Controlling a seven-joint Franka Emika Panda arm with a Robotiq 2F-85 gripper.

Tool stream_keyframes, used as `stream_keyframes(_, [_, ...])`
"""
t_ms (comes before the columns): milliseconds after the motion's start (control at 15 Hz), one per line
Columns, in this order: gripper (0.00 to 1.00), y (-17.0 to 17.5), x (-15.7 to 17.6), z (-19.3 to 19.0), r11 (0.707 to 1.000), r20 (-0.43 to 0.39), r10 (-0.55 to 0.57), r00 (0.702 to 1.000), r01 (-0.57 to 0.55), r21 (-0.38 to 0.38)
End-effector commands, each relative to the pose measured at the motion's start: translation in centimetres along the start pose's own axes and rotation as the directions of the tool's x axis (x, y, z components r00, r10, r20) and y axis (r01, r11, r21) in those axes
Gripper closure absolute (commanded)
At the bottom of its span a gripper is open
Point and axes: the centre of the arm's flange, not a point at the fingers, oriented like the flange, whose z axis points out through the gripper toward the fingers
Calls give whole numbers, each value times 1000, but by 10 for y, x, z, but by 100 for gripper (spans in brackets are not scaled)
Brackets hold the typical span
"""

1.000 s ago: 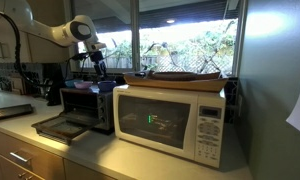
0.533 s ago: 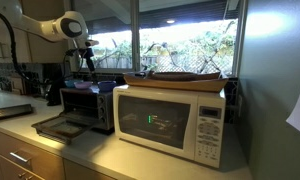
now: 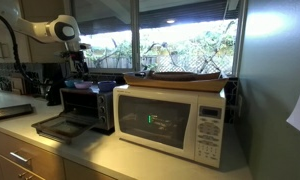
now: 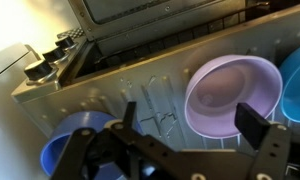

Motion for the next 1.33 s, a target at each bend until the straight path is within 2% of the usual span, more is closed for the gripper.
stream_keyframes(0, [0,-1,-1,2,1000,4,-11,1000,11,-2])
stream_keyframes(267, [0,-1,-1,3,1000,6,-19,1000,19,-3])
stream_keyframes(933, [2,-8,9,36,1000,22,14,1000,-14,20])
stream_keyframes(1067, [17,-7,10,39,1000,22,18,1000,-18,24])
stream_keyframes(1133, [30,-8,10,41,1000,23,14,1000,-15,25])
stream_keyframes(1267, [45,-10,10,45,1000,26,12,1000,-13,20])
